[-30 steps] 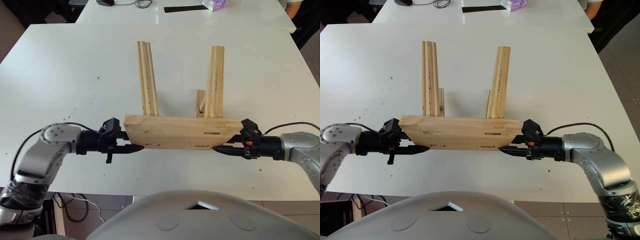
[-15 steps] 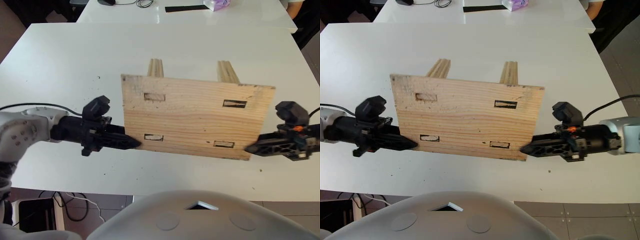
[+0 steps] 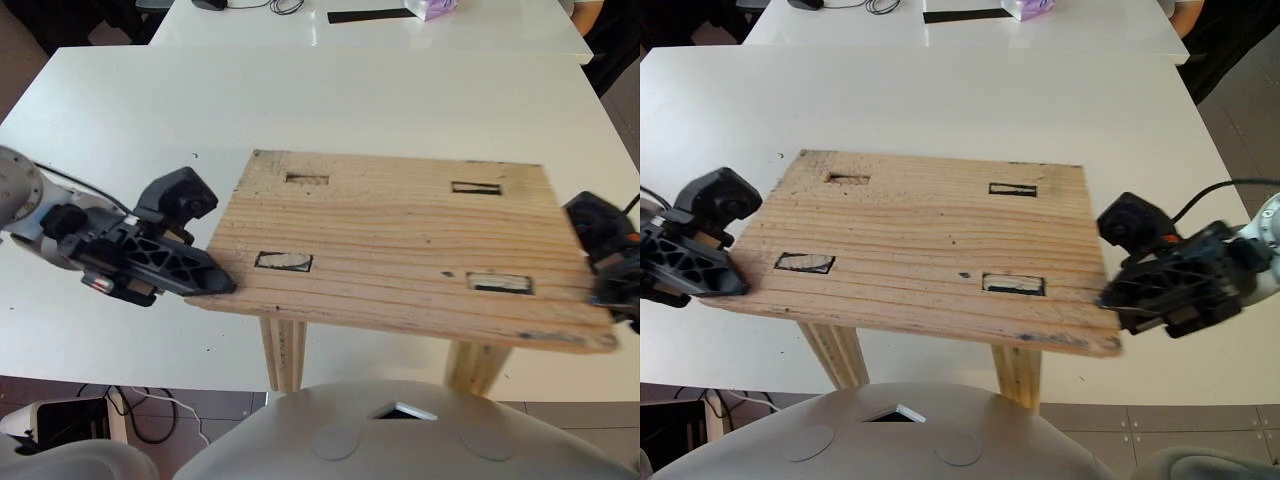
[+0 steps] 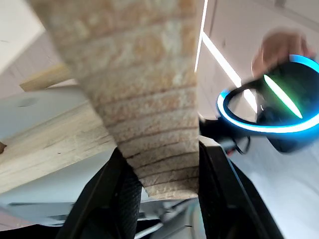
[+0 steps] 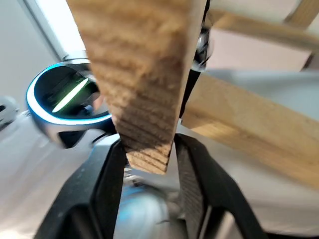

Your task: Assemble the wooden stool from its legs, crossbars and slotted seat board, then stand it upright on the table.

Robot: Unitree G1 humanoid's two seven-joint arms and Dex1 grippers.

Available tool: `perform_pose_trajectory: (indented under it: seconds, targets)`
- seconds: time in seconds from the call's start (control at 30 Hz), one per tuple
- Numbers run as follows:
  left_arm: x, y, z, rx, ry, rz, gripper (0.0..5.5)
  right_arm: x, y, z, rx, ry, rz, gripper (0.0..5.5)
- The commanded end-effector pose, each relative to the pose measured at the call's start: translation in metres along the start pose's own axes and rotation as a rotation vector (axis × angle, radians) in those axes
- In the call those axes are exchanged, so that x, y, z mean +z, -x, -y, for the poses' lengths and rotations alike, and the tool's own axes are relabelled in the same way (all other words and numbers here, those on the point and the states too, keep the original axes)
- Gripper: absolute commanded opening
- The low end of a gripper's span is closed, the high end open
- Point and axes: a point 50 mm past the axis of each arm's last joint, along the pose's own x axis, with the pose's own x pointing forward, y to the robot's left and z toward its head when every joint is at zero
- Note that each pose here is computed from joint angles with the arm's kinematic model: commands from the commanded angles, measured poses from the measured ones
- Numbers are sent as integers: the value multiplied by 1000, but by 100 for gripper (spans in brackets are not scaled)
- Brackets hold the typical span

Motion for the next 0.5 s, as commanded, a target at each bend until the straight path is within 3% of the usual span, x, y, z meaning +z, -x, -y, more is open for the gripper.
perform_pose_trajectory:
  seconds: [0.03, 0.17, 0.4, 0.5]
  targets:
    - [8, -10, -15, 28, -188, 56, 154, 14, -17, 31, -222, 322, 120, 157]
    - [13, -17, -24, 100, -339, 127, 154, 11, -24, 45, -347, 396, 214, 157]
    - [9, -25, -39, 234, -399, 209, 164, 20, -24, 48, -489, 512, 324, 157]
    - [9, -22, -39, 246, -403, 233, 199, 20, -20, 48, -538, 543, 320, 219]
